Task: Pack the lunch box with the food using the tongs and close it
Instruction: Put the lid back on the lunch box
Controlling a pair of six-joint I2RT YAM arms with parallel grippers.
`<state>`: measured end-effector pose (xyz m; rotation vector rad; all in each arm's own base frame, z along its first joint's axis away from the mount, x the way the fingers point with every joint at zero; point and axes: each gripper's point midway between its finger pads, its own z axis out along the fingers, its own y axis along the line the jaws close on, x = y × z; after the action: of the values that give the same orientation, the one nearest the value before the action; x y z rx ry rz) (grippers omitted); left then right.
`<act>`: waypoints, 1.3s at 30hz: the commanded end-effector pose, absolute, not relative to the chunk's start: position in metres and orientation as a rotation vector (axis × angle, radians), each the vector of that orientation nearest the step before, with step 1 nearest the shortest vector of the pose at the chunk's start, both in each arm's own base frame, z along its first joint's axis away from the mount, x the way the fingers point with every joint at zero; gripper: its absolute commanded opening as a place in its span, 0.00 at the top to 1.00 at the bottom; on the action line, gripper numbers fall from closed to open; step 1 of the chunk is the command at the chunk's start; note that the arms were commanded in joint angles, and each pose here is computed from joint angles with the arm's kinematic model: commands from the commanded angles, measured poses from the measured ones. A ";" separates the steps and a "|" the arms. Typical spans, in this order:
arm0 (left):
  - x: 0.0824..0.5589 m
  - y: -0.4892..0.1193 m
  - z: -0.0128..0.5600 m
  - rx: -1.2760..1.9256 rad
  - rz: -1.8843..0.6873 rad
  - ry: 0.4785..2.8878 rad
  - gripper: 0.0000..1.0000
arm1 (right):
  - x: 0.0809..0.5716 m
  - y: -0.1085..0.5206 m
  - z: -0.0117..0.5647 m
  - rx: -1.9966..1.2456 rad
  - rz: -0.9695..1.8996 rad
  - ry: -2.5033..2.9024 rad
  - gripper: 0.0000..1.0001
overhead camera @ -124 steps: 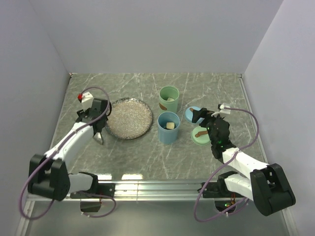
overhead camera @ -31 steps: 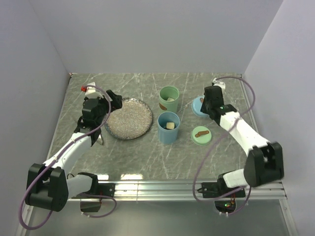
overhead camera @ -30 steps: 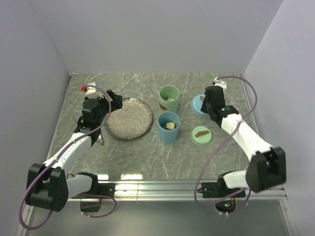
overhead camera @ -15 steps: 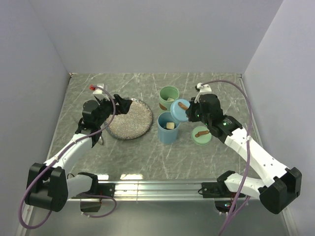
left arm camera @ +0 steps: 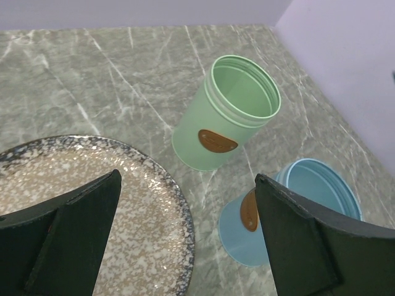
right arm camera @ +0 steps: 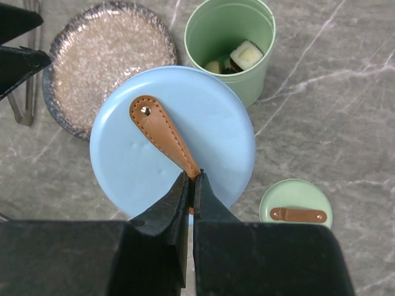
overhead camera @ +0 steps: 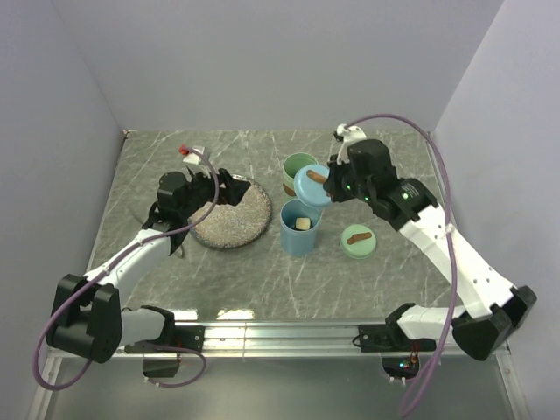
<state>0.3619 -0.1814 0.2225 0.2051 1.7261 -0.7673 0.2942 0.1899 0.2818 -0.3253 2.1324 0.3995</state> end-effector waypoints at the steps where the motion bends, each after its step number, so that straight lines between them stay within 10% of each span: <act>1: 0.367 -0.197 0.247 0.270 -0.787 1.671 0.05 | 0.297 0.203 0.268 -0.444 0.362 2.238 1.00; 39: 0.340 -0.265 0.235 0.438 -0.914 1.737 0.05 | 0.283 0.241 0.192 -0.616 0.119 2.523 1.00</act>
<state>0.3405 -0.2531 0.2220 0.3636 1.7713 -0.9040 0.2847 0.2387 0.1953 -0.6157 2.5178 0.1265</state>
